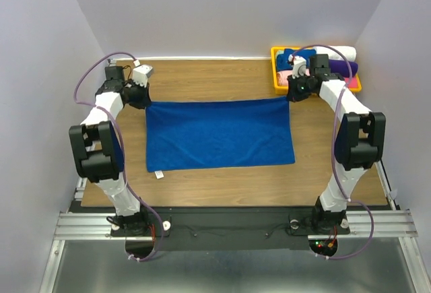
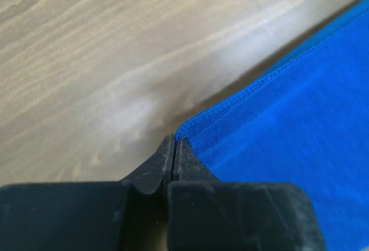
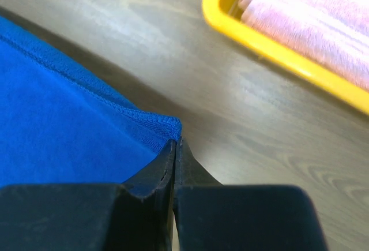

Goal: Roll the towels
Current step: Fold the towel

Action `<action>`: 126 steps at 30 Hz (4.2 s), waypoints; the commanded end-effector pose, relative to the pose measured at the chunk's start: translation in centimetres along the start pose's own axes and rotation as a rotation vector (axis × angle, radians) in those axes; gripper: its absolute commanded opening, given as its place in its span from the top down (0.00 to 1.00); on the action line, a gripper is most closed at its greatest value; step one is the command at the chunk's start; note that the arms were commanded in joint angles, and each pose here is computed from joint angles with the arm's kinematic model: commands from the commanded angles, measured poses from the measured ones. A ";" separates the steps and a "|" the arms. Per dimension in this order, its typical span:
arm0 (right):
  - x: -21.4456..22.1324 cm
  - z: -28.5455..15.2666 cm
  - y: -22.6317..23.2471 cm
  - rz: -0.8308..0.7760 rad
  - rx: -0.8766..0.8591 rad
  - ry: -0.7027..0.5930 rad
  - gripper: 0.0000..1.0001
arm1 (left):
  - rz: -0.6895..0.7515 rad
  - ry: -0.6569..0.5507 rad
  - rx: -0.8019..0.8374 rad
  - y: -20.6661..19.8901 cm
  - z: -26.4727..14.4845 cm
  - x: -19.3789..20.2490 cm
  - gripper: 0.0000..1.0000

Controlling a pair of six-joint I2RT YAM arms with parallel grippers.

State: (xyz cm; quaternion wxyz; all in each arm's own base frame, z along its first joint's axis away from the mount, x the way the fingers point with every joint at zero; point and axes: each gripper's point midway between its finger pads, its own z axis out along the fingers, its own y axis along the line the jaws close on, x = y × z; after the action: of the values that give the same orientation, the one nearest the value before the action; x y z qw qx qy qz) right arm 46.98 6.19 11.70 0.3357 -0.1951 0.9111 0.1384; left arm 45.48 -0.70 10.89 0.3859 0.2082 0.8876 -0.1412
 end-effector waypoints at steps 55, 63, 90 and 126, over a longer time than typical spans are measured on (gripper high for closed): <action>14.8 -8.5 6.2 -0.806 -0.103 0.315 0.42 | 0.632 0.238 0.297 -10.4 -9.8 12.4 0.49; 15.0 -5.6 6.8 -0.831 -0.127 0.368 0.47 | 0.622 0.268 0.313 -10.0 -9.6 12.4 0.49; 14.7 -3.8 7.7 -0.811 -0.150 0.397 1.00 | 0.933 0.428 0.501 -9.6 -9.6 18.1 0.54; 13.6 -6.8 8.0 -0.829 -0.115 0.369 0.99 | 0.970 0.396 0.470 -10.8 -11.7 15.8 1.00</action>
State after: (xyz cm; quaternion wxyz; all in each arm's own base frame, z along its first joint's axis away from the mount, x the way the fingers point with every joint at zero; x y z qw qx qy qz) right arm 30.19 7.14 6.94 0.1696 -0.5767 0.7990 0.0171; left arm 24.36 -0.54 6.24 0.1708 0.6911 0.6967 -0.0883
